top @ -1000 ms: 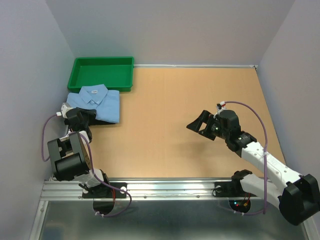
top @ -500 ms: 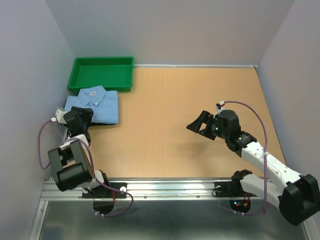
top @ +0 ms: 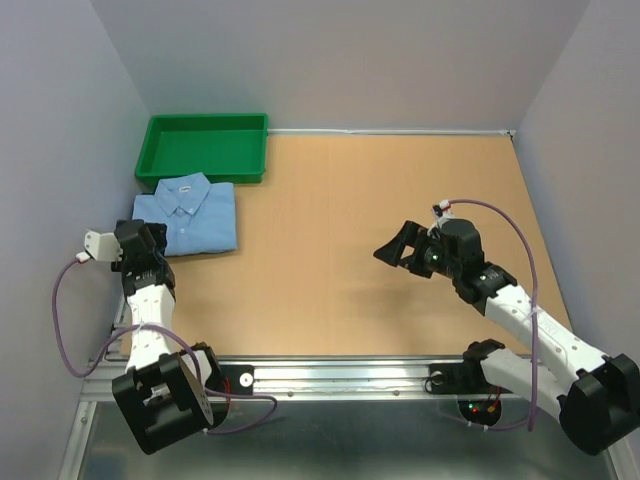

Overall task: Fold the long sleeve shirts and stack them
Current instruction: Neatly place the folded shirt to the corner

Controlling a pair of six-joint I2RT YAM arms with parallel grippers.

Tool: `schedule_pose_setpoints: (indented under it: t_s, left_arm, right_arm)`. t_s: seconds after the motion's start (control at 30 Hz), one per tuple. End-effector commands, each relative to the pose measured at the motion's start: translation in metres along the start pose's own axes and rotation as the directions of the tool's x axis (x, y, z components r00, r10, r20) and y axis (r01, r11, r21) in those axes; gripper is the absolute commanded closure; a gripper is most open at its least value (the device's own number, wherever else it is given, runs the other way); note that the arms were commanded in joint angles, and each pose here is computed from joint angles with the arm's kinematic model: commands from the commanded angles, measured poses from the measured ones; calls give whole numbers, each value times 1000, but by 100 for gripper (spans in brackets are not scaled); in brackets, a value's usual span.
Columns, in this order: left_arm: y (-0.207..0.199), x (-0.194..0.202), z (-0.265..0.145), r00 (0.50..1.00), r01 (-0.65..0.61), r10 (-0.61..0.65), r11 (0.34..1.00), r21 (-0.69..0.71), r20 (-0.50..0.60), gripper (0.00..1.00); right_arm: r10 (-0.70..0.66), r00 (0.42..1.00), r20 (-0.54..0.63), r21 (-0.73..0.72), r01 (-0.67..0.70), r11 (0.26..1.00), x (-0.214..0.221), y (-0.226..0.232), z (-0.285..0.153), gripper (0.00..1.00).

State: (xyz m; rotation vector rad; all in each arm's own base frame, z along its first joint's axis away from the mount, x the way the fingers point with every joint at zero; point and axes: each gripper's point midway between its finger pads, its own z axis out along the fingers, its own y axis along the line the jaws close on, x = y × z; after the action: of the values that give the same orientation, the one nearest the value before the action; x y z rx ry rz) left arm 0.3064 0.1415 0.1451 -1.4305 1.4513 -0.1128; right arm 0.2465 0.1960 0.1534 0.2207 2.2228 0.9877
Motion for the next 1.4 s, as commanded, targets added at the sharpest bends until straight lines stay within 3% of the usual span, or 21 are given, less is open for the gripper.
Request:
schedule_pose_setpoints:
  t_s: [0.0,0.17,0.47,0.67,0.8,1.0,1.07,1.1,1.17,1.3,1.37]
  left_arm:
    - [-22,-32,-15,997,-29,27,999,16,66,30]
    - [-43,-22,-1,994,-111,110,988,104,17,36]
    - [0,14,58,980,-189,185,981,-42,-70,40]
    - [32,25,76,958,-264,241,952,-154,-153,34]
    - [16,2,67,946,-312,293,939,-143,-139,28]
    - [-56,-68,-1,928,-372,372,928,-22,-1,2]
    - [-68,-82,-27,918,-396,396,918,-4,13,1]
    - [-91,-104,-54,914,-402,397,914,49,82,1]
    - [-105,-113,-86,913,-404,395,908,108,98,1]
    - [-147,-150,-171,900,-417,355,869,265,253,1]
    - [-148,-152,-194,898,-419,352,869,264,265,1]
  right_arm:
    - [-74,994,82,-71,80,994,-32,32,-12,0]
    - [-97,993,73,-68,102,992,-33,33,-10,1]
    - [-125,990,68,-56,129,990,-33,31,-11,1]
    - [-167,982,88,-26,170,985,-40,30,-16,1]
    - [-224,966,127,18,224,975,-57,36,-28,1]
    - [-346,908,238,223,296,929,-105,36,-68,0]
    - [-380,883,274,282,303,910,-120,38,-86,0]
    - [-389,877,281,343,287,894,-125,30,-96,0]
    - [-411,853,323,382,279,881,-138,35,-116,0]
    - [-460,784,418,487,234,842,-159,35,-165,0]
    - [-479,753,450,515,220,829,-168,37,-183,0]
